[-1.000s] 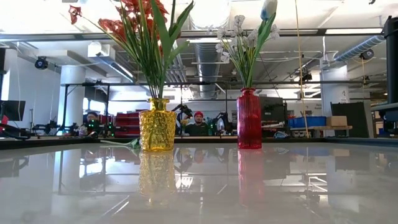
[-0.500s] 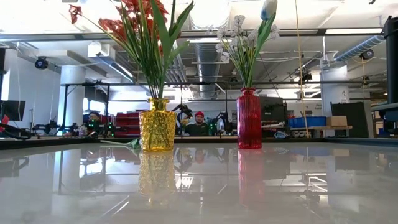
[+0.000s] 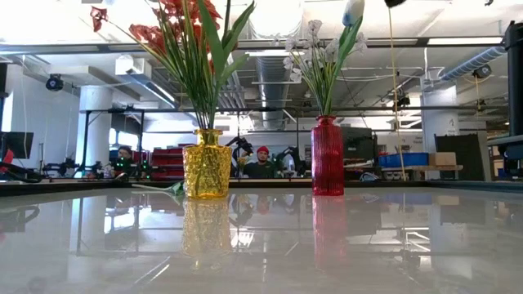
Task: Sort flowers into vase by color
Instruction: Put the white flowers into the red flower vase
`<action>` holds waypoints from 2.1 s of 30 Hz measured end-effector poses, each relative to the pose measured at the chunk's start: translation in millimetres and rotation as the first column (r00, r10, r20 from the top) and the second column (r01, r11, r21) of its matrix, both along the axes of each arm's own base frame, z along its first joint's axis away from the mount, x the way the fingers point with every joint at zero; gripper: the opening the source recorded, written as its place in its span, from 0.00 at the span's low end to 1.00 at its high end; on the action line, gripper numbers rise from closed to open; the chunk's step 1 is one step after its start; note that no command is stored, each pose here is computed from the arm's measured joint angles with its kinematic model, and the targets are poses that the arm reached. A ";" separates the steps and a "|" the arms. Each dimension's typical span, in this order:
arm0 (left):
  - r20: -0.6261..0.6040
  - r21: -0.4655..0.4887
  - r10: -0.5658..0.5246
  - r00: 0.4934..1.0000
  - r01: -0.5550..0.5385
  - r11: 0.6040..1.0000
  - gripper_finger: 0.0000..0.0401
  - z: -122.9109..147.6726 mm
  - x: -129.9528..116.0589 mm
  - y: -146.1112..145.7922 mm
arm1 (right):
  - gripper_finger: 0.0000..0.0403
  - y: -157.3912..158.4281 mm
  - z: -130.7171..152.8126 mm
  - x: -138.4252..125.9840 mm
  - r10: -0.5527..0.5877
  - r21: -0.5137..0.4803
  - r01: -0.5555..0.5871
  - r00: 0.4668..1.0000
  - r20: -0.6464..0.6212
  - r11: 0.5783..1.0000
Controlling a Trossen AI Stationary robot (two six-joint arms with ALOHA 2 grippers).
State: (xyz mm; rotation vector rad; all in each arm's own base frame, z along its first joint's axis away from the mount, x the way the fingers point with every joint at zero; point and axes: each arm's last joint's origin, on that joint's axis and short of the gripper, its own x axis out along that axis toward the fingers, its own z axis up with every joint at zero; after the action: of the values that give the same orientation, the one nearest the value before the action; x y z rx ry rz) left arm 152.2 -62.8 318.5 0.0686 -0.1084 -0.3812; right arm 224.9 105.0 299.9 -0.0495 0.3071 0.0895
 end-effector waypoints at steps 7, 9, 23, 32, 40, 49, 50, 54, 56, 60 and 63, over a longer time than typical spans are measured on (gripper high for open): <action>0.007 0.000 -0.001 1.000 0.001 1.000 0.00 -21.9 -14.6 5.8 | 0.54 -2.1 -18.9 -3.2 -0.015 0.003 0.015 1.000 0.012 1.000; 0.033 -0.010 -0.001 0.999 0.001 1.000 0.00 -24.1 -17.9 7.2 | 0.54 -2.3 -21.6 -2.8 -0.027 -0.004 0.027 1.000 0.006 1.000; 0.094 -0.029 0.010 0.996 -0.007 1.000 0.00 -25.9 -15.6 6.5 | 0.54 -2.2 -15.3 -0.4 -0.036 -0.009 0.037 0.996 0.079 0.999; 0.197 -0.084 0.007 0.980 0.009 0.996 0.00 -32.7 28.6 -13.6 | 0.54 5.6 2.0 14.7 -0.009 -0.042 0.025 0.940 0.342 0.999; 0.154 -0.057 0.000 0.988 0.009 0.998 0.00 -31.2 59.0 -40.7 | 0.54 18.6 5.5 39.7 0.007 -0.094 0.031 0.926 0.376 0.995; 0.134 -0.017 0.061 0.989 -0.059 0.998 0.00 -28.4 77.3 -58.2 | 0.54 34.5 21.2 63.4 0.042 -0.146 0.013 0.929 0.369 0.989; 0.126 -0.016 0.073 0.989 -0.072 0.997 0.00 -29.1 79.0 -58.6 | 0.54 36.0 23.1 66.1 0.044 -0.150 0.012 0.929 0.368 0.989; 0.107 -0.035 0.107 0.988 -0.104 0.994 0.00 -28.9 81.7 -60.4 | 0.57 43.0 28.4 76.2 0.057 -0.173 0.002 0.942 0.331 0.985; 0.098 -0.041 0.100 0.990 -0.097 0.994 0.00 -30.5 81.0 -63.1 | 0.61 46.4 33.0 82.6 0.057 -0.175 0.001 0.943 0.327 0.985; 0.076 -0.057 0.154 0.985 -0.150 0.987 0.00 -34.5 75.9 -65.7 | 0.71 53.7 37.2 96.3 0.071 -0.218 -0.007 0.955 0.289 0.976; 0.063 -0.059 0.232 0.971 -0.229 0.972 0.00 -36.3 73.3 -67.8 | 0.77 59.2 41.8 106.9 0.070 -0.217 -0.001 0.948 0.309 0.976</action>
State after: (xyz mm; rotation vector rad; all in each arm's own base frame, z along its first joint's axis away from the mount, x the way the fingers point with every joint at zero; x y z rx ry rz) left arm 225.6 -130.6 282.2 0.0426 -0.1770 -0.1433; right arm 331.8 164.3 341.8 -0.2813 -0.0064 0.0830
